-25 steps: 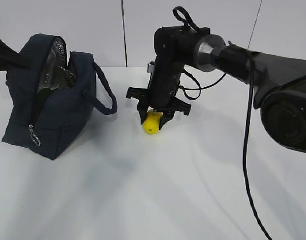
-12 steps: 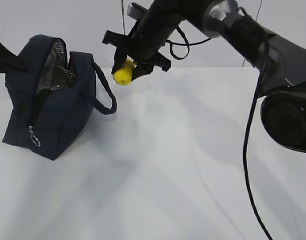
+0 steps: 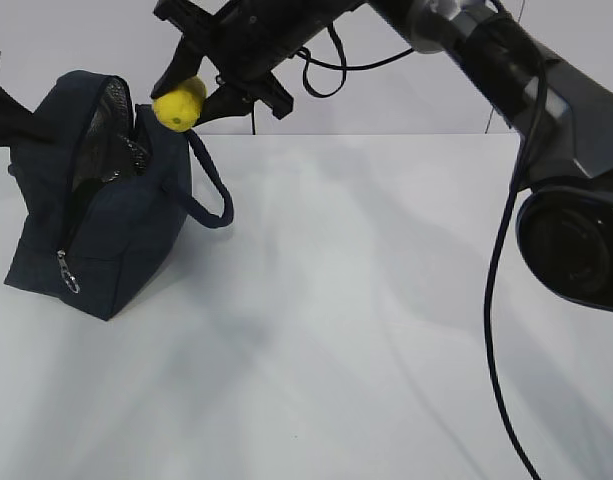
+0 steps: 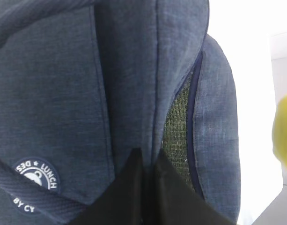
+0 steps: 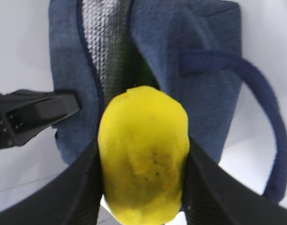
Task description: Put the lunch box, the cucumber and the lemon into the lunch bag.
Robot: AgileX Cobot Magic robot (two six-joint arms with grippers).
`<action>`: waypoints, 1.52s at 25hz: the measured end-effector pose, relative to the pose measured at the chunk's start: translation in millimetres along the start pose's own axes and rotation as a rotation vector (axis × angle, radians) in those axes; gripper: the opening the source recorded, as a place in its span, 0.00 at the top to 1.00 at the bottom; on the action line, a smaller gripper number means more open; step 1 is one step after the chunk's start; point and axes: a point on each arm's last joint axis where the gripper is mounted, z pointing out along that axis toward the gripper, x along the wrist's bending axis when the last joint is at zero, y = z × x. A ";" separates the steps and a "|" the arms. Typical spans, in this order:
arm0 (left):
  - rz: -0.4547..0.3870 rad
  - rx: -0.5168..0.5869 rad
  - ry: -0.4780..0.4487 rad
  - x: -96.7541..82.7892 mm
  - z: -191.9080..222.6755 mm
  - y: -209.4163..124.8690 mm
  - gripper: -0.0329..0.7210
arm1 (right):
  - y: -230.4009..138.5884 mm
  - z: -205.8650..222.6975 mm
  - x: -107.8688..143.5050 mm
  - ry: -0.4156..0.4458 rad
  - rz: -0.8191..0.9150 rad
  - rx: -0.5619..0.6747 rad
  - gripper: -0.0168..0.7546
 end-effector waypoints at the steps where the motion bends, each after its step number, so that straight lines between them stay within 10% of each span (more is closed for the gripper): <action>1: 0.000 -0.001 0.001 0.1 0.0 0.1 0.96 | -2.4 1.8 2.9 0.008 -0.012 0.008 0.53; 18: 0.000 -0.003 0.002 0.2 0.0 0.3 0.96 | -22.1 68.7 6.6 0.135 0.024 0.010 0.52; 27: 0.000 -0.003 0.002 0.2 0.0 0.3 0.96 | -19.0 69.5 7.8 0.155 0.018 -0.026 0.29; 38: 0.001 -0.002 0.004 0.4 0.0 0.2 0.96 | -20.3 54.1 12.1 0.177 -0.197 0.024 0.28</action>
